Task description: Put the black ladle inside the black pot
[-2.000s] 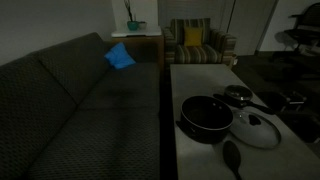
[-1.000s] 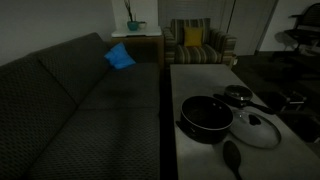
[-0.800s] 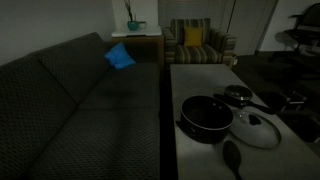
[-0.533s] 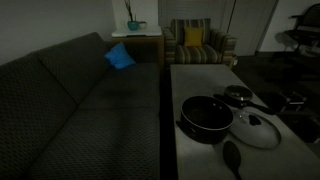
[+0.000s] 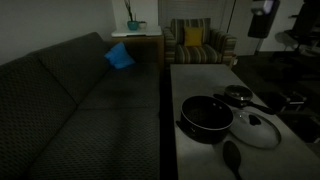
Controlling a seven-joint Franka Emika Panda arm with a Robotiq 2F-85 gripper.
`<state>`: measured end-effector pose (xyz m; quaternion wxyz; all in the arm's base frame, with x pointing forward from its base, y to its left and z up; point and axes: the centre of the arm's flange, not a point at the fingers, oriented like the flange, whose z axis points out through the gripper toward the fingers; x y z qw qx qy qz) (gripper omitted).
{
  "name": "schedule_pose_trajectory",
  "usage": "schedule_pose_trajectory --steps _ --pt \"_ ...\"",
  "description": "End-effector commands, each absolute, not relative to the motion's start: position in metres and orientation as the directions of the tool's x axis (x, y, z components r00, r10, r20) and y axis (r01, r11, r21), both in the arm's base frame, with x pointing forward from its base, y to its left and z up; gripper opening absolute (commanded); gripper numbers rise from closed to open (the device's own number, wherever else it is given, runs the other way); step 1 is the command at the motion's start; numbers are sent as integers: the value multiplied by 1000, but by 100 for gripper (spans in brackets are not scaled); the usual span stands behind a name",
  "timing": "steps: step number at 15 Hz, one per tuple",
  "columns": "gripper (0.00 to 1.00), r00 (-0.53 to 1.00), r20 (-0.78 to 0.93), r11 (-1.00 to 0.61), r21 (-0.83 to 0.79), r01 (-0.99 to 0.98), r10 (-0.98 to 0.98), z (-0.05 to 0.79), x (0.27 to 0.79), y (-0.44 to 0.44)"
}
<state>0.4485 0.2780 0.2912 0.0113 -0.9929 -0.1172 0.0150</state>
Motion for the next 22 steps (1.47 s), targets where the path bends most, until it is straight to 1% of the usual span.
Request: schedule_pose_trajectory --steps 1,4,9,14,18,21,22 --pt "100 972 -27 -972 -28 233 234 291 450 279" --pt "100 962 -17 -962 -13 272 272 291 451 289" --pt "100 956 -79 -958 27 287 284 238 468 273" --pt "100 958 -165 -971 0 240 236 172 490 226" --pt "100 980 -163 -993 -24 113 115 121 496 206" --pt "100 981 -143 -991 -25 131 133 92 494 204" --pt "100 977 -162 -990 -29 135 138 81 494 202"
